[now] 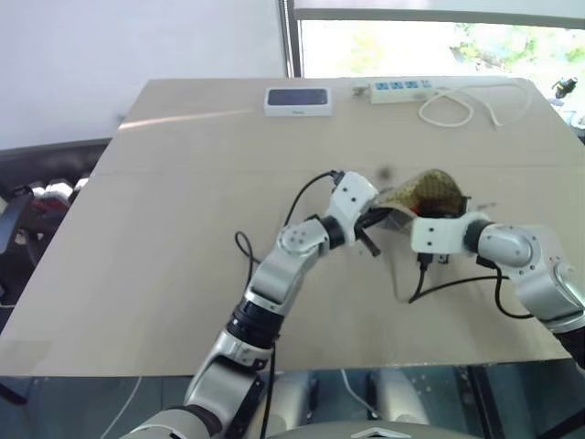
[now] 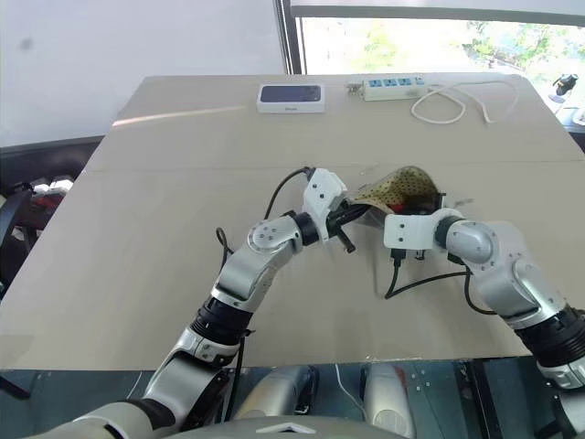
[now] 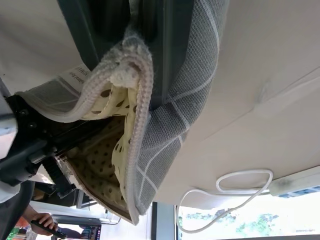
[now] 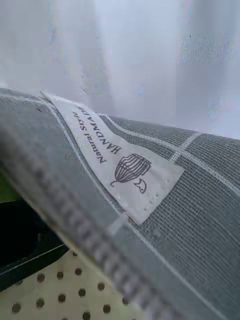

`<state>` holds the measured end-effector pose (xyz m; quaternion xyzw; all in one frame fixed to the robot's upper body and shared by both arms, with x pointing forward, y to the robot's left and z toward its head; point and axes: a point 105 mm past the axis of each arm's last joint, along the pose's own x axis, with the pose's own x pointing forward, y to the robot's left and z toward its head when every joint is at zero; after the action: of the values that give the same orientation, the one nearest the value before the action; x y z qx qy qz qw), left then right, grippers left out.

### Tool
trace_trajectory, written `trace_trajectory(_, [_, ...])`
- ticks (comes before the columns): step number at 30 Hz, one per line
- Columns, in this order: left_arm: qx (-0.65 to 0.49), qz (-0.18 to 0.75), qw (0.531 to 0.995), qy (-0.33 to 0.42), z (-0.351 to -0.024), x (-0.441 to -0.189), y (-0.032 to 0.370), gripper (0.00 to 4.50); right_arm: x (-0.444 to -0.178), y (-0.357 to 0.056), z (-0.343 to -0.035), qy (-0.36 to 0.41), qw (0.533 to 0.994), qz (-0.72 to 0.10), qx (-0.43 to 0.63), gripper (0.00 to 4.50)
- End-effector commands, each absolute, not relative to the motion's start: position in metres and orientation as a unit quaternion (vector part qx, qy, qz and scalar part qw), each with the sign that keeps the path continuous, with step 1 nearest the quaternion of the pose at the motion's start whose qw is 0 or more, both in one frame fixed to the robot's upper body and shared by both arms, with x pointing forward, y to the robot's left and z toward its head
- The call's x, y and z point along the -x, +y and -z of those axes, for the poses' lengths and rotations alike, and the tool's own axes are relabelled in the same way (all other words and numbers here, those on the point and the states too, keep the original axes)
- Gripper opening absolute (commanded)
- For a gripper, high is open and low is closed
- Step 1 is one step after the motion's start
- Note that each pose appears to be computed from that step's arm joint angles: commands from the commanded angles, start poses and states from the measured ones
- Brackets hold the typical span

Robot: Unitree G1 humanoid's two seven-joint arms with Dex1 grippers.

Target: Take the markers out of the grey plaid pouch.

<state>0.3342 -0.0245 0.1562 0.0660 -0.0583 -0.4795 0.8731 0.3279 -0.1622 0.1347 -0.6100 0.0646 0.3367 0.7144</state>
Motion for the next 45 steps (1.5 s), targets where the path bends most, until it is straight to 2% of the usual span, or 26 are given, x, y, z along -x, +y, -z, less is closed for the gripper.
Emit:
trace_trajectory(1, [-0.092, 0.452, 0.881, -0.106, -0.172, -0.34, -0.011, 0.0, -0.324, -0.159, -0.152, 0.033, 0.724, -0.34, 0.599, 0.41])
trace_trajectory(6, [-0.144, 0.435, 0.882, -0.11, -0.161, -0.347, 0.004, 0.0, -0.319, -0.169, -0.175, 0.036, 0.759, -0.337, 0.556, 0.41])
trace_trajectory(13, [-0.189, 0.39, 0.893, -0.117, -0.162, -0.371, 0.036, 0.0, -0.309, -0.18, -0.203, 0.046, 0.821, -0.338, 0.458, 0.41])
trace_trajectory(22, [-0.207, 0.356, 0.904, -0.115, -0.162, -0.379, 0.064, 0.0, -0.303, -0.199, -0.21, 0.058, 0.869, -0.324, 0.37, 0.41])
trace_trajectory(29, [-0.209, 0.349, 0.907, -0.111, -0.16, -0.376, 0.072, 0.0, -0.307, -0.201, -0.216, 0.038, 0.918, -0.306, 0.247, 0.41])
trace_trajectory(33, [-0.209, 0.35, 0.906, -0.11, -0.159, -0.374, 0.072, 0.0, -0.313, -0.197, -0.234, -0.004, 0.947, -0.294, 0.131, 0.41])
trace_trajectory(38, [-0.214, 0.344, 0.907, -0.113, -0.161, -0.374, 0.075, 0.0, -0.319, -0.204, -0.252, -0.034, 0.962, -0.269, 0.029, 0.41])
trace_trajectory(43, [-0.222, 0.32, 0.912, -0.128, -0.17, -0.378, 0.085, 0.0, -0.322, -0.22, -0.247, -0.018, 0.971, -0.239, 0.025, 0.41])
trace_trajectory(45, [-0.225, 0.314, 0.913, -0.132, -0.173, -0.379, 0.087, 0.0, -0.324, -0.224, -0.254, -0.034, 0.972, -0.23, -0.03, 0.41])
